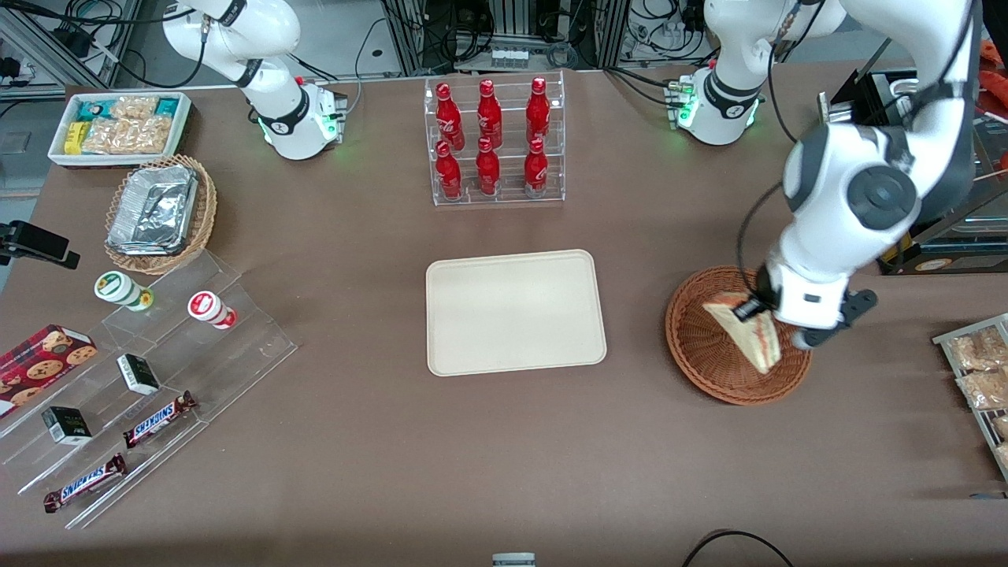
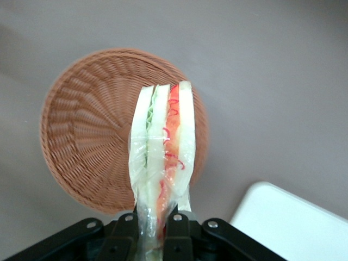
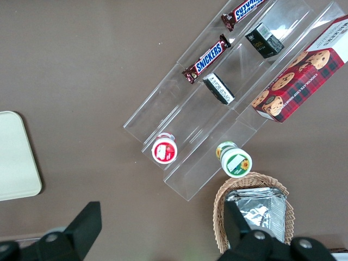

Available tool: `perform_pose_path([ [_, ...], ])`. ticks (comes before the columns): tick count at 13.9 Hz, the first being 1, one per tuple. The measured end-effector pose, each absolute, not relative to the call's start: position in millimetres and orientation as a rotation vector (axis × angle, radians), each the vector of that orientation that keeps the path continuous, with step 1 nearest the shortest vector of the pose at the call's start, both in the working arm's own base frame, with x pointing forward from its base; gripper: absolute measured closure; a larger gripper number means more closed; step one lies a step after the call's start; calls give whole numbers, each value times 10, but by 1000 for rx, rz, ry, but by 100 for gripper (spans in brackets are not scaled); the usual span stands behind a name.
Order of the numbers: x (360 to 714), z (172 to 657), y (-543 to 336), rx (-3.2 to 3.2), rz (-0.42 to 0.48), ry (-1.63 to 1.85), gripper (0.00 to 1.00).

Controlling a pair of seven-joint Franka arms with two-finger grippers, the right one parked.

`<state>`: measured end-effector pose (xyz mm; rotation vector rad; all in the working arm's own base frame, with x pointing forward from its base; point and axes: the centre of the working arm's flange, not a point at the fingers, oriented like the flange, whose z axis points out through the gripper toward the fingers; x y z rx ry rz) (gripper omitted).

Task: Place sandwich from basket to tray
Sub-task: 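Lift the sandwich and carry it over the cream tray, then lower the sandwich onto the tray and open the left gripper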

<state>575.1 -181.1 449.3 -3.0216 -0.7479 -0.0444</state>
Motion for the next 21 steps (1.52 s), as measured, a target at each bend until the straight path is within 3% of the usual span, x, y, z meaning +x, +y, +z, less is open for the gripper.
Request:
perform_pose_path([
  [4, 5335, 4412, -3255, -3059, -30, -548, 85],
  [9, 4709, 3641, -4670, -3042, 60, -289, 85],
  [12, 4744, 3093, -5067, -3035, 92, -235, 85],
  [15, 4856, 2809, -5199, -3078, 58, -231, 85],
  [21, 4650, 2333, -5410, -3069, 57, -145, 85],
])
